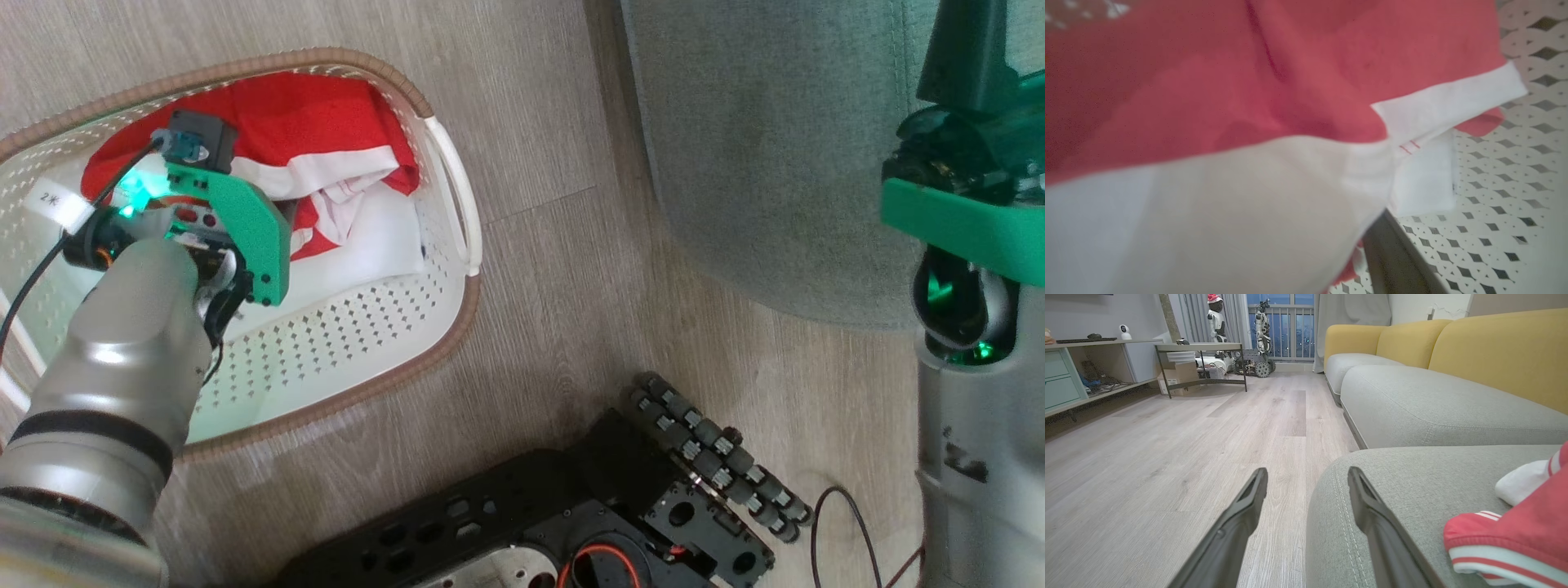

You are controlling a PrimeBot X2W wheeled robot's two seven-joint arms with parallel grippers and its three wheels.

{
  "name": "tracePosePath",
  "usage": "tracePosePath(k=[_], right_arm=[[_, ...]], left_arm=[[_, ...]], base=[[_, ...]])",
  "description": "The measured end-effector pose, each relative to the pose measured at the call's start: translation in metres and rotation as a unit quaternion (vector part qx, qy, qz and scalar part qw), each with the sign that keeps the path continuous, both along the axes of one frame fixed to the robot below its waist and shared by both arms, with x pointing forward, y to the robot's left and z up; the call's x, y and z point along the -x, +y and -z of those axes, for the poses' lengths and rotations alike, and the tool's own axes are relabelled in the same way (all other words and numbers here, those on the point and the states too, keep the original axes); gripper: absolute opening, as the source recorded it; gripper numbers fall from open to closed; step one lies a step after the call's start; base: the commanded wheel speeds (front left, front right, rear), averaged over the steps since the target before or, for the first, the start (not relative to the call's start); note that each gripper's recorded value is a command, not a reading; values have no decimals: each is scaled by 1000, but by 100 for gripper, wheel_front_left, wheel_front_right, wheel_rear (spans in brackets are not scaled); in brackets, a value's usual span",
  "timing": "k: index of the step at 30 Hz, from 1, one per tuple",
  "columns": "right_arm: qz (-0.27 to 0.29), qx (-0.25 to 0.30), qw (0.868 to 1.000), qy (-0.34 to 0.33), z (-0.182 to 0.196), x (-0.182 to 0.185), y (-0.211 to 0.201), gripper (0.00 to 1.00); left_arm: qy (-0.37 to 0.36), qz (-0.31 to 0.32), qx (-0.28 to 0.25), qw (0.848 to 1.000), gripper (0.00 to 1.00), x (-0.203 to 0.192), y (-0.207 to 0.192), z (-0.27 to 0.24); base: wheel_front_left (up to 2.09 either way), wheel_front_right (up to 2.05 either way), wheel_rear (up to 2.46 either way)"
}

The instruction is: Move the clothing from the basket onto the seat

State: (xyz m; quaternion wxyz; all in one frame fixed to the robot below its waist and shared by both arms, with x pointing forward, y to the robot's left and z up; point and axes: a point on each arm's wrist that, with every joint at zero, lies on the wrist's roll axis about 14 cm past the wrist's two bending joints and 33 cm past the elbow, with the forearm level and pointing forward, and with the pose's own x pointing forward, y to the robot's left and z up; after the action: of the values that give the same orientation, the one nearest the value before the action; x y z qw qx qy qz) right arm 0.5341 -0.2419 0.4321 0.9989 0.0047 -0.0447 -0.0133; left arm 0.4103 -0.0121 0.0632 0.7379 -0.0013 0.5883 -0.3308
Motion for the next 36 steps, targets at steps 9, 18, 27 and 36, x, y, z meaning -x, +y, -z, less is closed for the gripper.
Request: tracePosePath(k=[9,18,27,36], right_arm=[[-1,-4,1000,-7,-6,0,1,100],[-4,-9,999,-36,-35,2,4,100],[-3,-6,997,-83,-85,15,6,100],[1,-21,995,-102,-120,50,6,100]], left_arm=[[-3,-1,1,1000,0,-5,1,-7],[-25,-3,25,999,0,0,-3,-38],[-81,-26,80,993,0,0,-19,-103],[-160,-40,132,977,0,6,-25,-180]], base=[[0,0,0],[0,0,0],[0,0,0],[0,0,0]])
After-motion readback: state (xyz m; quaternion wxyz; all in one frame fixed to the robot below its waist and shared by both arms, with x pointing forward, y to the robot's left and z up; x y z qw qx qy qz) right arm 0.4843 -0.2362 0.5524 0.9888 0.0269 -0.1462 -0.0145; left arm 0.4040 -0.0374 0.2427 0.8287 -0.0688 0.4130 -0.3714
